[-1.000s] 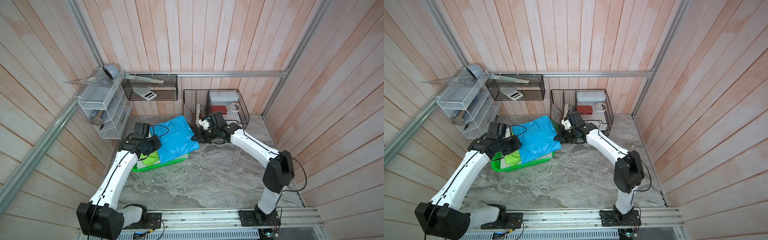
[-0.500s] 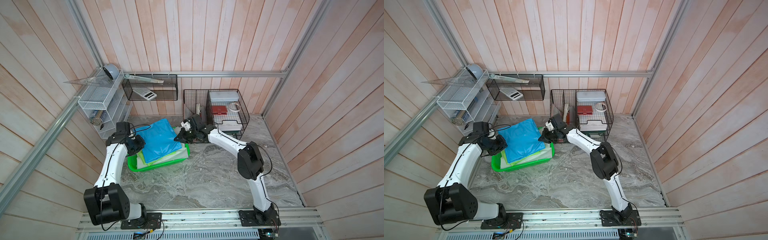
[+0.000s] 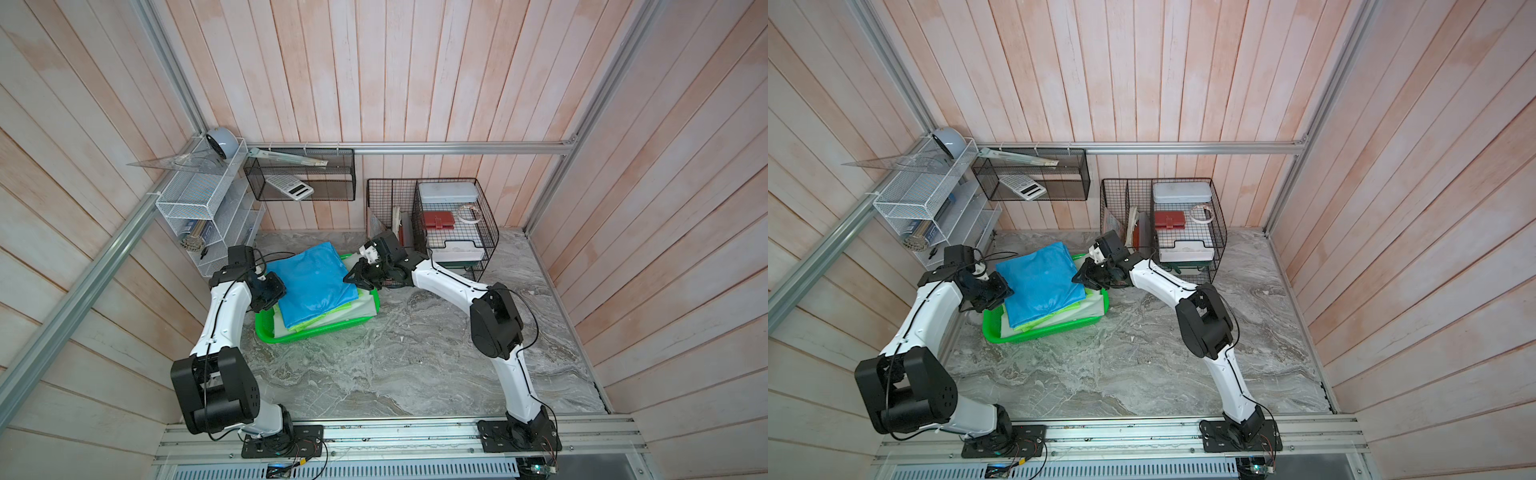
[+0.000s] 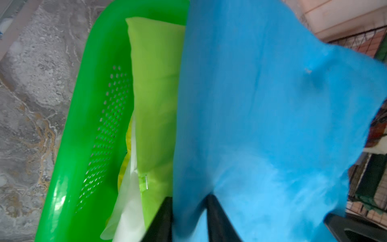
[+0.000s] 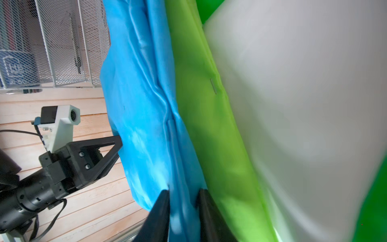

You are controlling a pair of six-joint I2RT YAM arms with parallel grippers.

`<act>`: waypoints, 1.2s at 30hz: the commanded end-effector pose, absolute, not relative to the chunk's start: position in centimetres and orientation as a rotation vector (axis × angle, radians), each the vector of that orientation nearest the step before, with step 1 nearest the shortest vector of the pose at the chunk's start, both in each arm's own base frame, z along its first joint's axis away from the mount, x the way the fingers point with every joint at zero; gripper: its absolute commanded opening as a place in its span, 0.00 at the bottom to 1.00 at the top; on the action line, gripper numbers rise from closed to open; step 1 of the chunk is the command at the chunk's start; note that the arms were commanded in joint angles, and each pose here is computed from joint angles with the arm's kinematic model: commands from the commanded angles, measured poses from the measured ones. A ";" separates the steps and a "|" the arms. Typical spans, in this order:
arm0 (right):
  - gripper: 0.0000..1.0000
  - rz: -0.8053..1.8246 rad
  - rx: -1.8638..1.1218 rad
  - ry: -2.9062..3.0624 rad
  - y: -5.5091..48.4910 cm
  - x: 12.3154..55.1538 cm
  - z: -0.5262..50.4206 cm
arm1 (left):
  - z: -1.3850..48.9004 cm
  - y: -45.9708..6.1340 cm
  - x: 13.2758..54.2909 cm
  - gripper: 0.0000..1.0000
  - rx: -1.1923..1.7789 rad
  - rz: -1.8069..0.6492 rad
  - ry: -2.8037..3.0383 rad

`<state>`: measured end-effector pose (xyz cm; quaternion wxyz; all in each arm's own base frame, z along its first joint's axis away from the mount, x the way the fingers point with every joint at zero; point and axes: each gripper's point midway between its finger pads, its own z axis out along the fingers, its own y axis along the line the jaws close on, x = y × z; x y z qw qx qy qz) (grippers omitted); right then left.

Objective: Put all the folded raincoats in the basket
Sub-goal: Place the raincoat in the basket, then reset both arms

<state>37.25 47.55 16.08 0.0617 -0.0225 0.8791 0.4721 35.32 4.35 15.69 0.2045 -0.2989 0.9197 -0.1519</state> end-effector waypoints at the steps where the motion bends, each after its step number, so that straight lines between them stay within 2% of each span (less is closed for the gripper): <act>1: 0.44 1.370 -0.087 2.666 46.8 37.4 16.0 | 18.3 5.4 35.6 0.69 -0.823 -0.368 2.488; 3: 0.50 1.328 -0.119 2.654 46.2 37.4 16.8 | 19.7 6.2 35.0 0.92 -0.842 -0.300 2.452; 4: 0.51 1.298 -0.132 2.652 45.7 37.4 17.2 | 20.5 6.5 34.8 0.99 -0.844 -0.274 2.432; 9: 0.57 1.078 -0.214 2.594 41.7 37.3 20.8 | 25.7 7.4 32.3 1.00 -0.840 -0.177 2.280; 12: 0.59 0.949 -0.273 2.435 38.3 36.6 24.5 | 28.2 4.9 31.6 1.00 -0.699 -0.334 2.126; 15: 0.64 0.814 -0.216 2.269 33.5 35.6 25.9 | 29.1 3.3 30.1 1.00 -0.612 -0.379 1.973; 18: 0.66 0.704 -0.095 2.125 27.3 34.8 25.8 | 28.2 2.8 28.5 1.00 -0.534 -0.320 1.858; 23: 0.67 0.326 0.033 2.039 14.4 33.1 21.4 | 26.3 4.0 26.8 1.00 -0.521 -0.181 1.662; 27: 0.68 -0.003 0.163 2.044 5.1 31.1 17.8 | 22.4 5.4 26.9 1.00 -0.581 -0.002 1.696; 33: 0.72 -0.322 0.158 1.931 -0.9 29.8 14.2 | 18.8 3.1 28.0 1.00 -0.387 0.254 1.746; 36: 0.71 -0.238 0.280 1.891 -2.4 29.9 12.7 | 17.6 1.7 28.6 1.00 -0.290 0.240 1.682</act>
